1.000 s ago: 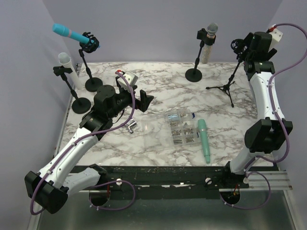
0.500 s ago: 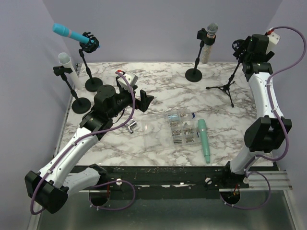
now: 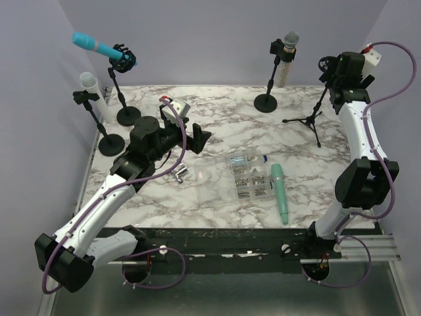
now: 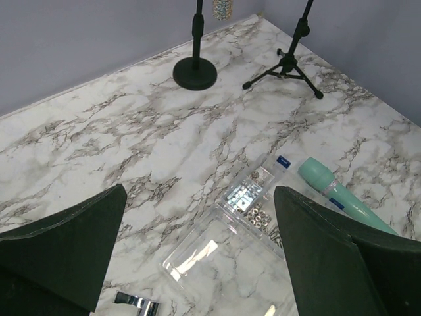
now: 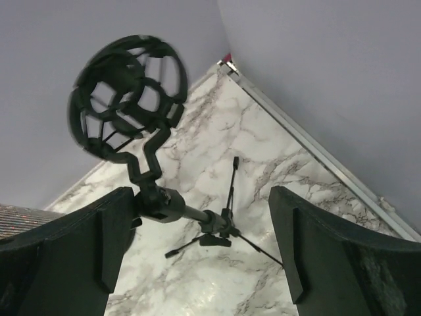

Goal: Remove the microphone from the stand

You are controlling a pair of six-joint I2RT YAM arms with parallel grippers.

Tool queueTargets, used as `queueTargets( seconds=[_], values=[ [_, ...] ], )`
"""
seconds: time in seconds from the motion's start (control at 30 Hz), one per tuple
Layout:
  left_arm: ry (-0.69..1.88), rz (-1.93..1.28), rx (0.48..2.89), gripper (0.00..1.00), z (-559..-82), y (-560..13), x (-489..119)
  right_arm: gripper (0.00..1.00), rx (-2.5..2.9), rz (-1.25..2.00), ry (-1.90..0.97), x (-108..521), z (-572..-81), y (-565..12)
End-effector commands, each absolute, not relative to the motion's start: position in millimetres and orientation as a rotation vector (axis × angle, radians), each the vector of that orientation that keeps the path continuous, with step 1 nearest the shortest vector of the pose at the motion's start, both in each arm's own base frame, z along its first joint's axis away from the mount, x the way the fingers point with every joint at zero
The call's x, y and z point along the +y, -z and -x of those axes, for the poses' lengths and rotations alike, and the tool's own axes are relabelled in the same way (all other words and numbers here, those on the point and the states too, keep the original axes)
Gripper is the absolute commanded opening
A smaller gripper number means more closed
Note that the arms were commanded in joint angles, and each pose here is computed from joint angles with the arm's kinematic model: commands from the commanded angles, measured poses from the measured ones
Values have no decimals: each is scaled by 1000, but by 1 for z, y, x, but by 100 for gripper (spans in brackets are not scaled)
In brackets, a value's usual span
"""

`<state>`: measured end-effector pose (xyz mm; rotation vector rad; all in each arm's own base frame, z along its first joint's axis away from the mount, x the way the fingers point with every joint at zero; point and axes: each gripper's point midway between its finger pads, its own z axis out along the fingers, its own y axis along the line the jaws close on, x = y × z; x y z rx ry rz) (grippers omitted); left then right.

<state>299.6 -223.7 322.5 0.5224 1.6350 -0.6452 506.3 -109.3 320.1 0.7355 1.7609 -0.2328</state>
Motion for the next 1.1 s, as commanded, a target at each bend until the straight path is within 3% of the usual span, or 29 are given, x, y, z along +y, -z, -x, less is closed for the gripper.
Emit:
queueTargets(
  seconds=[0.0,0.43,0.77,0.9,1.07],
  values=[
    [670,-528,1603,99,-297,-338,-225,89,1863,-771,285,-115,-494,-265],
    [668,-520,1602,99,-296,-340,-223,88,1799,-707,167,-100,-496,-314],
    [738,-433,1672,98,-291,-360,-224,89,1864,-556,-354,-18,-510,-305],
    [714,-435,1647,99,-292,-373,-221,91,1804,-352,-608,25,-517,-325],
    [610,-453,1631,99,-302,-356,-211,96,1662,-156,-718,47,-525,-350]
  ],
)
